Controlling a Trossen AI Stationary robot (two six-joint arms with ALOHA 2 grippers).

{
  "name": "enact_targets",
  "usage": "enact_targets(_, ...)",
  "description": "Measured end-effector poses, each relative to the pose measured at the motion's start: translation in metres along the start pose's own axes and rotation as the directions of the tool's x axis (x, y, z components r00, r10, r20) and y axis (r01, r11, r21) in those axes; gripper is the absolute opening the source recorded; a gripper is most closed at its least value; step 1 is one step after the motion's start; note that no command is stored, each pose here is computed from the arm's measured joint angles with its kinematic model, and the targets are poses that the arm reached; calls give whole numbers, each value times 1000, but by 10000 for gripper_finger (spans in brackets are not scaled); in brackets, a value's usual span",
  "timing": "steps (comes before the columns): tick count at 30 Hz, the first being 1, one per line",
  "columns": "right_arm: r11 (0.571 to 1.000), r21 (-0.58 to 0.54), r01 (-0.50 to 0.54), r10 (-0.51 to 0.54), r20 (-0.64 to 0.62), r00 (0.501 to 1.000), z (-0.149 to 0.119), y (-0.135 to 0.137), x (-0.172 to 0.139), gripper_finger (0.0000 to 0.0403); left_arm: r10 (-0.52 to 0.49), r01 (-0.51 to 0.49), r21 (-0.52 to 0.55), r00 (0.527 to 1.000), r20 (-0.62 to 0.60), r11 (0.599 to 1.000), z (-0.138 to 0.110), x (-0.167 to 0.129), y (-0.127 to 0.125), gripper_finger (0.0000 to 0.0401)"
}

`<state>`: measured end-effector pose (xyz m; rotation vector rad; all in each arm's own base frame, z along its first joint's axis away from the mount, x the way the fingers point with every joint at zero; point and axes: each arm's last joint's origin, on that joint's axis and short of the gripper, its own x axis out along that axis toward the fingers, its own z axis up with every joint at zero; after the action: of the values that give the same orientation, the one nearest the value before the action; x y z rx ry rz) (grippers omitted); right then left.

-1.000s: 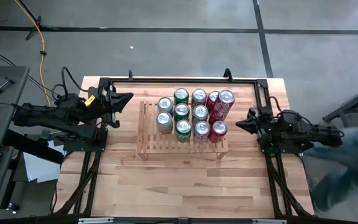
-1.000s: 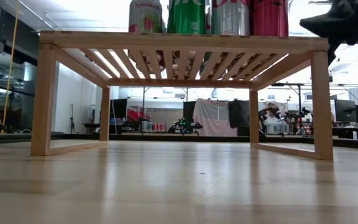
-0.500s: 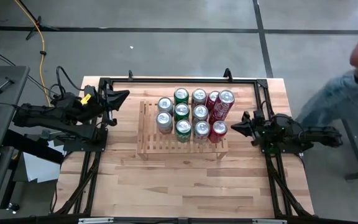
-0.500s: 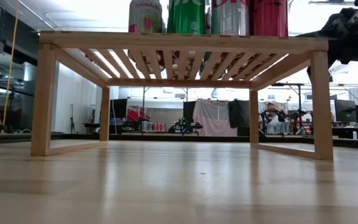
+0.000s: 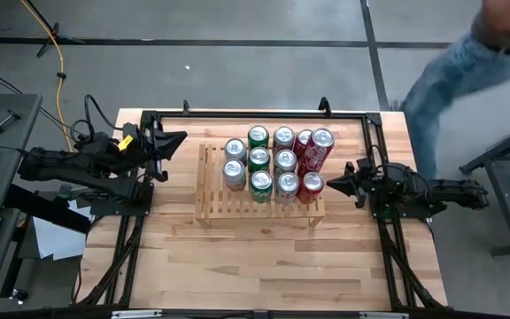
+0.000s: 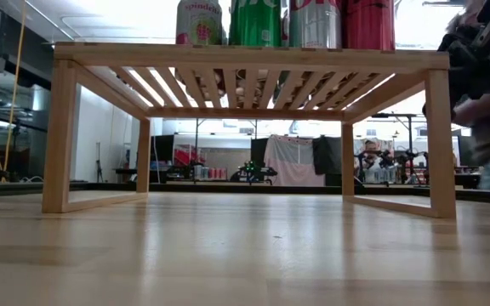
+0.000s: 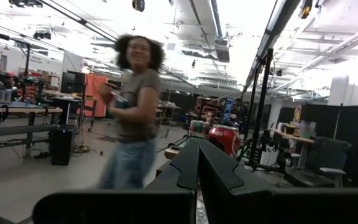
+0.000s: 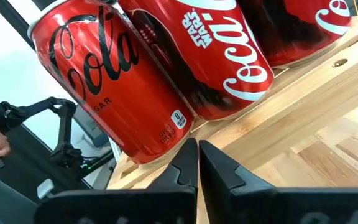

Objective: Place canned beverage on shelf
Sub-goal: Return to Home Position

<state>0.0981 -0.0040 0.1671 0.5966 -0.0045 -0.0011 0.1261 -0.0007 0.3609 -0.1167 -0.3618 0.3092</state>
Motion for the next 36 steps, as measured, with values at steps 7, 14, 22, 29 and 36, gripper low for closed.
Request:
enact_targets(7, 1000, -2, 1, -1, 0, 1000, 0, 0, 0, 0, -29, 30, 11, 999, -29, 999, -3, 0, -1, 0)
enact_targets(14, 1000, -2, 2, -2, -2, 1000, 0, 0, 0, 0, -119, 120, 42, 993, -21, 992, 1, -8, 0, 0)
enact_targets(22, 1000, -2, 2, -2, -2, 1000, 0, 0, 0, 0, -196, 197, -30, 980, 31, 980, -31, -44, 14, 0)
enact_targets(29, 1000, -2, 2, -2, -2, 1000, 0, 0, 0, 0, -202, 211, -75, 973, 107, 975, -75, -73, 28, 0)
enact_targets(36, 1000, -2, 2, -2, -3, 1000, 0, 0, 0, 0, -218, 249, -125, 951, 221, 960, -113, -88, 34, 0)
